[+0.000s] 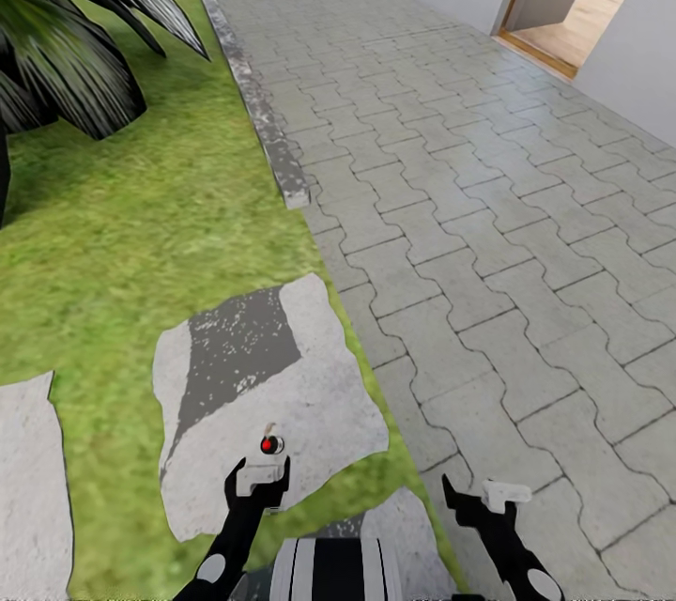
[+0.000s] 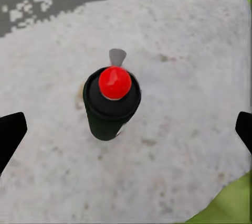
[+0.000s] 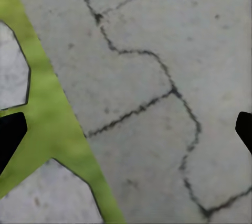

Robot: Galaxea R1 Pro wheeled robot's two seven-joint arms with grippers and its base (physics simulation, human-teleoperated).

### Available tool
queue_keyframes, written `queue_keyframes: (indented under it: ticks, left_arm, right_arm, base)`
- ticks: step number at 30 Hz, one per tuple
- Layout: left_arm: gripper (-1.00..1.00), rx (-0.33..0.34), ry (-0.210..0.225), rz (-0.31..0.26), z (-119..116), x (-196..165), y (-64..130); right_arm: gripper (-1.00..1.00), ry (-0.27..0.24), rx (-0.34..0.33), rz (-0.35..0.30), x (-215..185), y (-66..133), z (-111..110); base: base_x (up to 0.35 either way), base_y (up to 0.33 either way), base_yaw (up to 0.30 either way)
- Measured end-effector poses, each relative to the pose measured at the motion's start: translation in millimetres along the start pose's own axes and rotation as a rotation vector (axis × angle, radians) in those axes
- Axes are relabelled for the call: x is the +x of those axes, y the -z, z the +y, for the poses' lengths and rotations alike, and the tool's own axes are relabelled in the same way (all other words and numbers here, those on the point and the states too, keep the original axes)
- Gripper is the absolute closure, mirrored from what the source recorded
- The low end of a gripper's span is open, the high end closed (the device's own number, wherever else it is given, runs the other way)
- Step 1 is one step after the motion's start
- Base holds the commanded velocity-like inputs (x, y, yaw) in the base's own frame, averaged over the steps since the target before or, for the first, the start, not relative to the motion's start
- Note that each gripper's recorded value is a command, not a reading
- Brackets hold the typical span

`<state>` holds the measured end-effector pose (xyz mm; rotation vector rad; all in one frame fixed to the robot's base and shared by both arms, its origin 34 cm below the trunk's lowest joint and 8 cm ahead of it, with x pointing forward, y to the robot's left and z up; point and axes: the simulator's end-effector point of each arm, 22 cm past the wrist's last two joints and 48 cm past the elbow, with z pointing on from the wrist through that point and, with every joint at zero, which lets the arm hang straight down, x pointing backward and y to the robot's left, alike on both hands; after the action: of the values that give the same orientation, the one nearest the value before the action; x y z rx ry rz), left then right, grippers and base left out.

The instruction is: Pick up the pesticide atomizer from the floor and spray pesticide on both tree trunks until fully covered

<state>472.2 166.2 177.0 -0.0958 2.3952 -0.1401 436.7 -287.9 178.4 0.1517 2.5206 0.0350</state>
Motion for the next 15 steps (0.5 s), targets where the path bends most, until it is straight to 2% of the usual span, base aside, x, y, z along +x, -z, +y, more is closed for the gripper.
queue_keyframes:
  ticks: [5,15]
  left_arm:
    - [-1.0,0.005,0.007,-0.026,-3.1,-11.2,-3.7]
    - [-1.0,0.004,0.01,-0.019,-2.8,-7.3,-4.6]
  right_arm:
    - [-1.0,0.003,-0.002,0.005,3.6,-0.6,1.1]
    - [-1.0,-0.001,0.001,0.022,12.0,-0.9,0.3]
  base:
    - [0.0,0.0,0.0]
    - [0.0,0.0,0.0]
